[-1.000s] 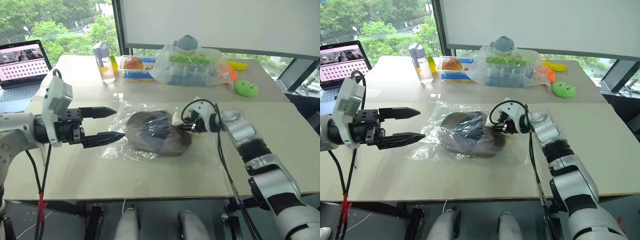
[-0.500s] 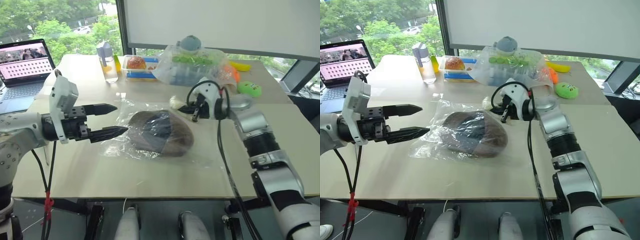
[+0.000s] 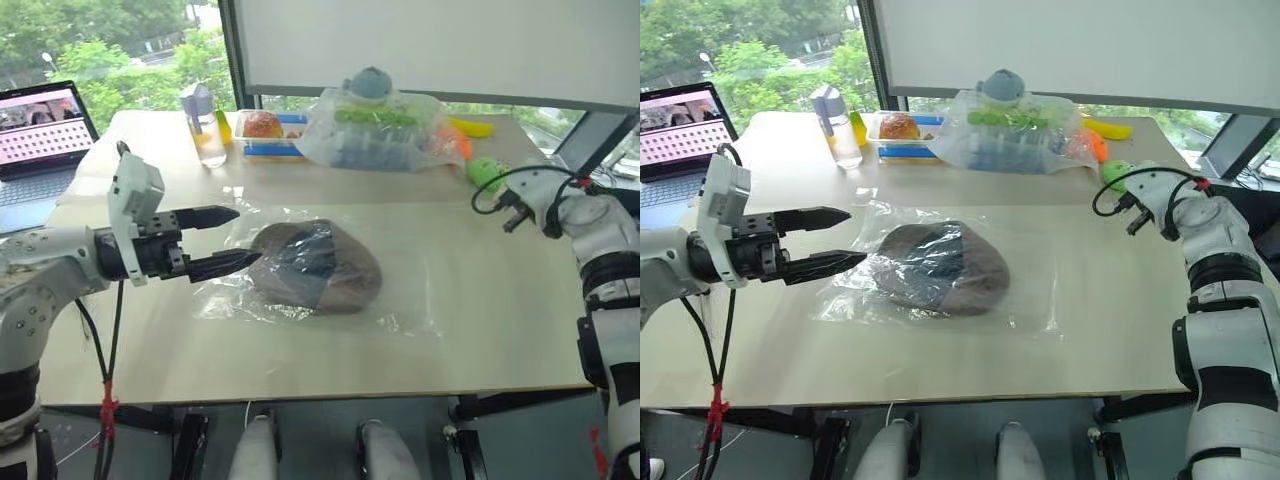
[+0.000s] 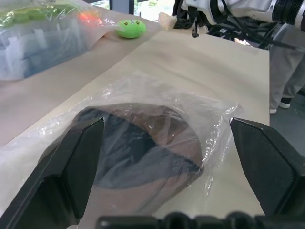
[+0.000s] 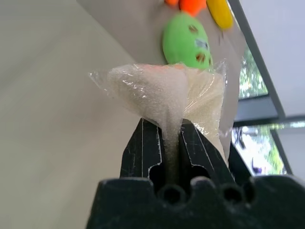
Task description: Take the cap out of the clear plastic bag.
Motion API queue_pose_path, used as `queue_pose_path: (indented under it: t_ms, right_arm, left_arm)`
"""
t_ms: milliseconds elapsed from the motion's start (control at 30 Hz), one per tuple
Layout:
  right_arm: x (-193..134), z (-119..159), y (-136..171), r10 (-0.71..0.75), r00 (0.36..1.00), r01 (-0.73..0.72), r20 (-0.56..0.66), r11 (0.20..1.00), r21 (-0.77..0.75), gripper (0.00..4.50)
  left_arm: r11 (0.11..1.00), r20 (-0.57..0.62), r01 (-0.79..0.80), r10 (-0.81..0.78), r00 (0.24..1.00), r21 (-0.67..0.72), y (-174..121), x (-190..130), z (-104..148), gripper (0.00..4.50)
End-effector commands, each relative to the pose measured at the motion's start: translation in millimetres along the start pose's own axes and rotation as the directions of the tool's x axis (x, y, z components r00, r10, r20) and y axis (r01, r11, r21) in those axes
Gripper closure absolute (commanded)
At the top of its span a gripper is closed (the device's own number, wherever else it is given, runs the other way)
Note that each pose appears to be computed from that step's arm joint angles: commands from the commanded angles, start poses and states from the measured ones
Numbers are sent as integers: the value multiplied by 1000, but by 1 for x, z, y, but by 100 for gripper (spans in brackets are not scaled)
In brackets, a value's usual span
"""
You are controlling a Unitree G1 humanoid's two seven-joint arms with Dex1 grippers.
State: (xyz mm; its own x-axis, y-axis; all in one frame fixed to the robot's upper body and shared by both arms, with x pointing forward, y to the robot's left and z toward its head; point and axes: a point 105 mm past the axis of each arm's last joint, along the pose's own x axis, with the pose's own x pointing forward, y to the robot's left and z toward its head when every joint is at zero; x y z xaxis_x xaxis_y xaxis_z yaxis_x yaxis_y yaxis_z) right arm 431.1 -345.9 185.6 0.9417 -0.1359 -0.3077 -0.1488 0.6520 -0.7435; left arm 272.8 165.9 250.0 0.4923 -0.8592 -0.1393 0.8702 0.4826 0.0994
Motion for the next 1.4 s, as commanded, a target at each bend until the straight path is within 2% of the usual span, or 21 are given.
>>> queue_pose_path:
  t_ms: [33, 233, 333, 400, 433, 533, 567, 733, 767, 800, 867, 933, 967, 1000, 1033, 1067, 1133, 1233, 1400]
  right_arm:
    - [-7, -24, -15, -93, 994, 95, -53, 995, 41, 445]
    - [-19, -67, -23, -138, 973, 145, -187, 989, 21, 445]
    - [-21, -72, -23, -130, 972, 148, -197, 986, 82, 445]
    - [-20, -68, -20, -106, 980, 131, -171, 981, 141, 356]
    - [-19, -66, -20, -102, 981, 127, -162, 980, 153, 344]
    - [-19, -54, -25, -91, 990, 112, -109, 972, 209, 229]
    - [-20, -51, -28, -92, 991, 111, -96, 970, 215, 209]
    - [-24, -31, -41, -75, 997, 78, -22, 970, 230, 33]
    - [-26, -24, -44, -63, 998, 61, 0, 969, 238, 4]
    - [-28, -9, -43, 16, 998, -31, 55, 962, 270, 4]
    - [-38, 29, -25, 251, 943, -303, 217, 917, 258, 4]
    - [-55, 57, -5, 423, 843, -496, 332, 849, 179, 4]
    - [-75, 78, 12, 523, 755, -599, 395, 795, 91, 4]
    - [-99, 105, 37, 628, 632, -710, 455, 704, 14, 4]
    - [-119, 120, 56, 697, 538, -777, 475, 628, -40, 4]
    - [-136, 135, 78, 755, 456, -814, 471, 568, -122, 4]
    - [-153, 149, 104, 802, 384, -828, 457, 519, -214, 4]
    - [-171, 171, 162, 869, 256, -838, 424, 418, -351, 4]
    - [-179, 176, 208, 902, 190, -838, 387, 355, -414, 4]
  left_arm:
    - [999, 16, -5, 4, 1000, 50, -4, 1, 6, 0]
    - [999, 14, -4, 4, 1000, 36, -5, 2, 4, 0]
    - [1000, 14, 10, -10, 1000, 26, -6, 6, 2, 0]
    - [999, 15, 45, -46, 999, 12, -10, 8, 1, 0]
    - [998, 16, 62, -62, 998, 8, -12, 9, 1, 0]
    - [997, 12, 71, -71, 997, 12, -12, 9, 1, 0]
    - [998, 11, 68, -68, 998, 12, -11, 9, 0, 0]
    - [998, 14, 54, -54, 998, 15, -5, 10, 0, 0]
    - [998, 21, 53, -54, 998, 14, -5, 11, 1, 0]
    - [999, 36, 54, -54, 998, -6, -5, 10, 3, 0]
    - [996, 61, 88, -87, 994, -29, -12, 5, 8, 0]
    - [993, 66, 110, -107, 992, -42, -17, 2, 8, 0]
    - [994, 58, 101, -98, 993, -53, -16, 0, 6, 0]
    - [994, 46, 89, -86, 995, -64, -14, -1, 2, 0]
    - [994, 38, 80, -78, 996, -71, -13, -2, -1, 0]
    - [994, 22, 69, -67, 997, -79, -11, -2, -6, 0]
    - [994, 6, 65, -65, 998, -86, -10, 0, -10, 0]
    - [992, 7, 89, -88, 996, -86, -10, 3, -10, 0]
    - [995, -18, 69, -70, 997, -73, 1, 3, -11, 0]
